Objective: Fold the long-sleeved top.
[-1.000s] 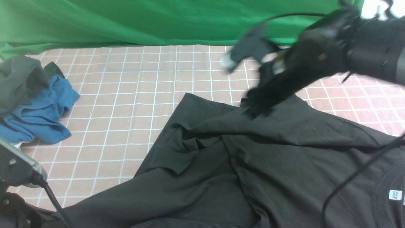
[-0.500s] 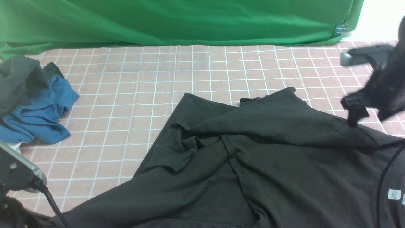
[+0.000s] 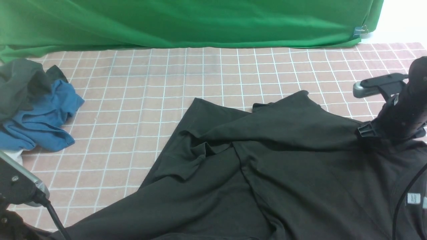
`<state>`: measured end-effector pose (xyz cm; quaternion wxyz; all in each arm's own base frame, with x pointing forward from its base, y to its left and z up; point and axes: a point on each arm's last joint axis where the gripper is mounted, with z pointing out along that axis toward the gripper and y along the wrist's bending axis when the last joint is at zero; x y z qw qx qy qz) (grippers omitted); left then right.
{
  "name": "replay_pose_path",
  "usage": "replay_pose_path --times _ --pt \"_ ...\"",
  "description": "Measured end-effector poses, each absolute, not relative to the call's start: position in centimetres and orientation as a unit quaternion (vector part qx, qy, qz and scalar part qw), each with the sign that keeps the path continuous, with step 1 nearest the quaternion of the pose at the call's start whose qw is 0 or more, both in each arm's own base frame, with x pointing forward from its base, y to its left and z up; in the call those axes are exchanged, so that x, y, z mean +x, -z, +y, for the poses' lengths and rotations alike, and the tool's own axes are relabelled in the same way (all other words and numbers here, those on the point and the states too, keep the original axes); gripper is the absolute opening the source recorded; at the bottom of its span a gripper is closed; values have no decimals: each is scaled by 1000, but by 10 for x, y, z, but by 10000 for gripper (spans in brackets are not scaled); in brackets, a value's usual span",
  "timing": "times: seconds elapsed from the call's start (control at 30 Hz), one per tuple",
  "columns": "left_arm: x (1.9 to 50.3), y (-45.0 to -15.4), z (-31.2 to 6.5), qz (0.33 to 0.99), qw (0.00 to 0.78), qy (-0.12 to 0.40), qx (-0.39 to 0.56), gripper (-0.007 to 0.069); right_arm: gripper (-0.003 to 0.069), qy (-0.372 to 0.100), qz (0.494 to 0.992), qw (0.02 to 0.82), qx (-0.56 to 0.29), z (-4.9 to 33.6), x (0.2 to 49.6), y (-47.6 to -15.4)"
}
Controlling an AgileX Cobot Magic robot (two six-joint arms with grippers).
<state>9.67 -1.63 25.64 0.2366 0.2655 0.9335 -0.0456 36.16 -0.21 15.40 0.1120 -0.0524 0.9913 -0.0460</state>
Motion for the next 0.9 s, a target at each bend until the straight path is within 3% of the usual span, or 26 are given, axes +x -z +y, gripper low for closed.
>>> replay_pose_path --times 0.07,0.17,0.2,0.3,0.33,0.37,0.5,0.6,0.67,0.7,0.77,0.8,0.9 --pt "95 -256 -16 936 227 48 266 65 542 46 990 120 -57 -2 363 -154" --pt "91 -254 -17 939 207 55 268 138 424 46 989 126 -60 -2 364 -154" --pt "91 -254 -16 942 201 56 261 194 333 45 988 130 -64 -2 365 -154" --pt "91 -254 -16 946 200 57 249 307 172 48 987 133 -75 -2 366 -153" --pt "91 -254 -16 946 200 58 247 314 162 48 987 133 -76 -2 366 -153" --pt "91 -254 -16 951 199 61 229 379 78 49 987 132 -79 -2 366 -153" --pt "95 -260 -16 958 221 70 171 427 53 50 987 130 -79 -2 364 -157" --pt "107 -269 -20 941 284 87 165 363 52 51 986 137 -79 -2 363 -165" --pt "123 -277 -28 917 335 121 181 253 52 52 985 147 -77 -3 363 -174" --pt "136 -281 -32 900 360 142 198 164 52 53 983 157 -76 -3 365 -180" --pt "151 -281 -37 892 367 172 200 105 52 53 982 163 -76 -3 366 -185" --pt "178 -282 -40 881 372 193 220 40 52 54 981 172 -75 -3 369 -190" --pt "221 -271 -38 886 348 199 230 23 55 54 980 174 -75 -3 369 -192"
